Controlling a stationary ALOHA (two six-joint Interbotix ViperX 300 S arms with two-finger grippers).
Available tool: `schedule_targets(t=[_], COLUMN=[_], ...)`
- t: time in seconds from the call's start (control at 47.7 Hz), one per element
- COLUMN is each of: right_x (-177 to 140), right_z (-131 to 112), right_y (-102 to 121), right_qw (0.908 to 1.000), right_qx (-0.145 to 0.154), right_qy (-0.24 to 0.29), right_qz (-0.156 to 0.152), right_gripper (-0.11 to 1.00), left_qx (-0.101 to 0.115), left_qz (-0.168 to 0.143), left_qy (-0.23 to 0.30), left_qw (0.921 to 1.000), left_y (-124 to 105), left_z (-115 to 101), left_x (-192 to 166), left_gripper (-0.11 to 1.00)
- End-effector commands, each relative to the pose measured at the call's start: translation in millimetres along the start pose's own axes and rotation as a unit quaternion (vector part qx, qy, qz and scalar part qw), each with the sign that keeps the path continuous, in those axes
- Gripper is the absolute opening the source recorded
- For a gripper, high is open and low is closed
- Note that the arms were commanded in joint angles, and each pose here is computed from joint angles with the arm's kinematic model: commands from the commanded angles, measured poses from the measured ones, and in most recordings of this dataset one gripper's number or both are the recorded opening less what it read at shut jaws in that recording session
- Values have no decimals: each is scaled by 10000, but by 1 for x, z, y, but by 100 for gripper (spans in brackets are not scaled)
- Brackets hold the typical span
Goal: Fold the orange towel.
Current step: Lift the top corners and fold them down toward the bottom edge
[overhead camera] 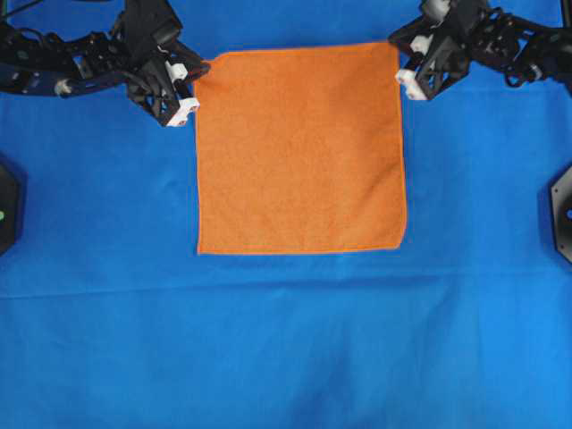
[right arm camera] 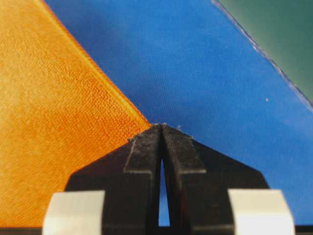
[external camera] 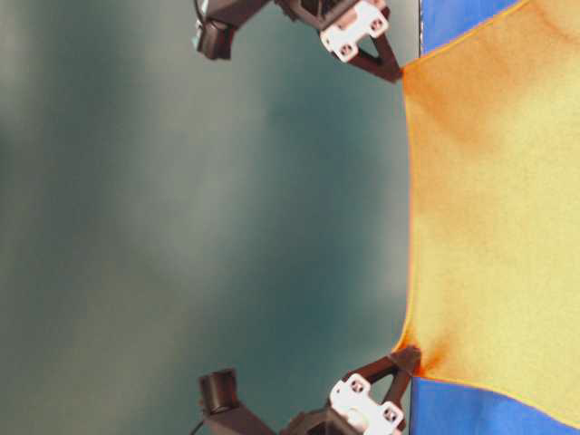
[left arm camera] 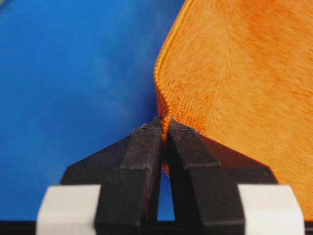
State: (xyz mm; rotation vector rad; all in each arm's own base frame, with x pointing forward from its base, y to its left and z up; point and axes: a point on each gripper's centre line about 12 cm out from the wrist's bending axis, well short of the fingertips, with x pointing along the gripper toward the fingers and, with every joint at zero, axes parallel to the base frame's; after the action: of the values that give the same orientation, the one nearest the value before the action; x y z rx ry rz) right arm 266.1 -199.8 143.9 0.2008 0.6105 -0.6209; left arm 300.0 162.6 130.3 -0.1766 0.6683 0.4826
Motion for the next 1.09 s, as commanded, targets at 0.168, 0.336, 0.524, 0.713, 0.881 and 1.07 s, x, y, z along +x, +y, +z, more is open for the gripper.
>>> schedule_targets(t=[0.168, 0.336, 0.524, 0.713, 0.881, 1.07], right_x=[-46, -70, -87, -95, -95, -90], right_z=[10, -4, -25, -46, -61, -69], right_y=[41, 73, 105, 133, 150, 159], right_qw=[9980, 9937, 9866, 9774, 9714, 9684], right_qx=[-186, -253, -252, -385, -402, -428], right_qy=[-236, -186, 125, 599, 913, 1112], right_qz=[550, 1074, 1609, 1990, 2156, 2190], right_gripper=[-1, -1, -1, -1, -1, -1], left_qx=[356, 585, 709, 851, 1024, 1089], left_qz=[-500, -899, -1393, -1785, -2006, -2062], left_qy=[-248, -67, 131, 305, 397, 431], left_qw=[9978, 9942, 9876, 9798, 9735, 9715], left_y=[-40, -70, -106, -137, -157, -164], left_z=[9, 0, -17, -31, -43, -54], left_x=[-33, -52, -64, -69, -68, -58], left_gripper=[0, 0, 0, 0, 0, 0])
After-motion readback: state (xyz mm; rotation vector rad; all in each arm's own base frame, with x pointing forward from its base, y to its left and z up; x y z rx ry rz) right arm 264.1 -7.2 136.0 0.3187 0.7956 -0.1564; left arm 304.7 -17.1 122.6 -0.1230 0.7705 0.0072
